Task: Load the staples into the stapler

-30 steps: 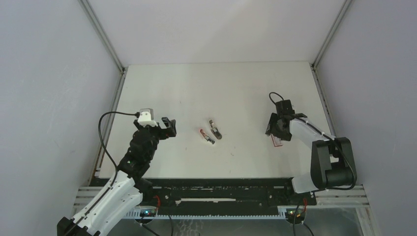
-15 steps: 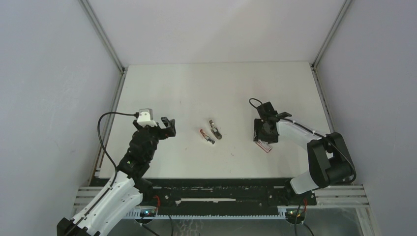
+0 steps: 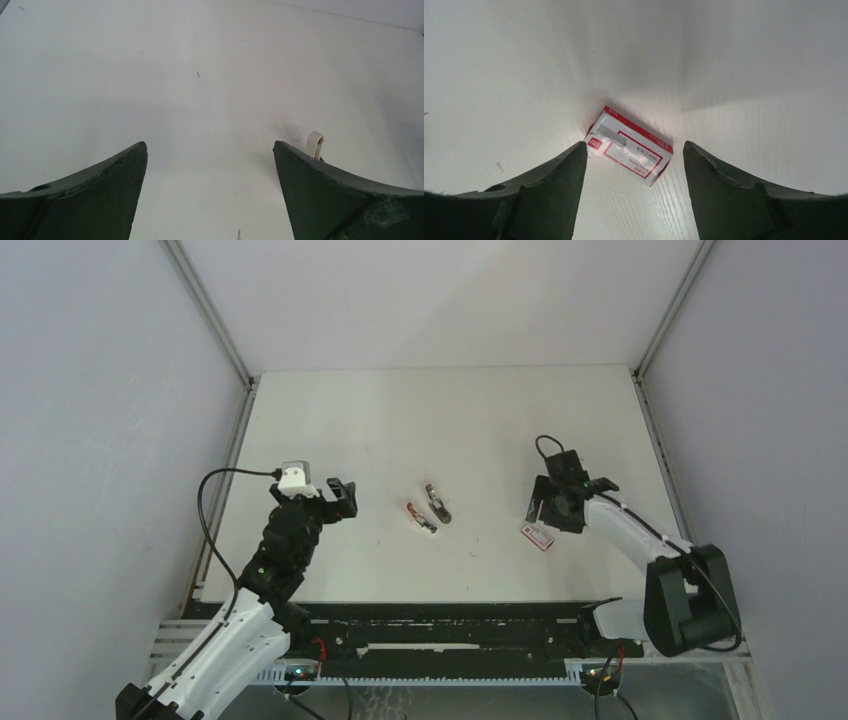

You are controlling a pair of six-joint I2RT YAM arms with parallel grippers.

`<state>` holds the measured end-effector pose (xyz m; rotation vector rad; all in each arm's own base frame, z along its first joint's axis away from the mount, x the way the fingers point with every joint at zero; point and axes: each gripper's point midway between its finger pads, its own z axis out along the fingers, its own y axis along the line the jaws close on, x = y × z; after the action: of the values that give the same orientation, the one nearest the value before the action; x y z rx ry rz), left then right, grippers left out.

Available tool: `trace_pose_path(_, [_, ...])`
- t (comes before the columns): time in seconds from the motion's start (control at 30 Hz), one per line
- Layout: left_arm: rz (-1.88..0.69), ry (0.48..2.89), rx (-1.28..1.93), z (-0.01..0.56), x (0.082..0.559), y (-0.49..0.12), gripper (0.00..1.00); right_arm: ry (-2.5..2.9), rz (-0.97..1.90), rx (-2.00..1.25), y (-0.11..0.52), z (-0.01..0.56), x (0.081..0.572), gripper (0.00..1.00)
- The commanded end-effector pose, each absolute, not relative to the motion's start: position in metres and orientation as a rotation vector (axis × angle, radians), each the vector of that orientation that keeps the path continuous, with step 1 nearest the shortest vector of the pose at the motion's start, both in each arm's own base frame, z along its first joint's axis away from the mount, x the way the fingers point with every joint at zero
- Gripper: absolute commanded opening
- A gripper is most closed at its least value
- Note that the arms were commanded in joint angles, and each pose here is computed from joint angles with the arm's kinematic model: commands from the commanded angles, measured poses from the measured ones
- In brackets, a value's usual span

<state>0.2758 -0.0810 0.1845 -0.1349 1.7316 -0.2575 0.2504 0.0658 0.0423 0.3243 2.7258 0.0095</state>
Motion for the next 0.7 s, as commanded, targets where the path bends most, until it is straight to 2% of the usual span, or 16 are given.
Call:
trace_pose_path(0.0, [-0.264, 1.716, -0.145, 0.186, 0.277, -0.080, 1.00, 2.557, 0.241, 0.589, 0.076, 0.064, 0.251, 0.73])
trace_pose_path(0.13, [-0.272, 1.722, -0.142, 0.185, 0.277, -0.082, 1.00, 2.539, 0.344, 0.664, 0.086, 0.060, 0.240, 0.76])
trace_pose_path(0.4, [-0.268, 1.716, -0.148, 0.186, 0.276, -0.081, 1.00, 2.514, 0.280, 0.752, 0.079, 0.044, 0.234, 0.75])
trace_pose_path(0.67, [-0.273, 1.710, -0.147, 0.188, 0.275, -0.081, 1.00, 2.531, 0.293, 0.654, 0.086, 0.037, 0.242, 0.71])
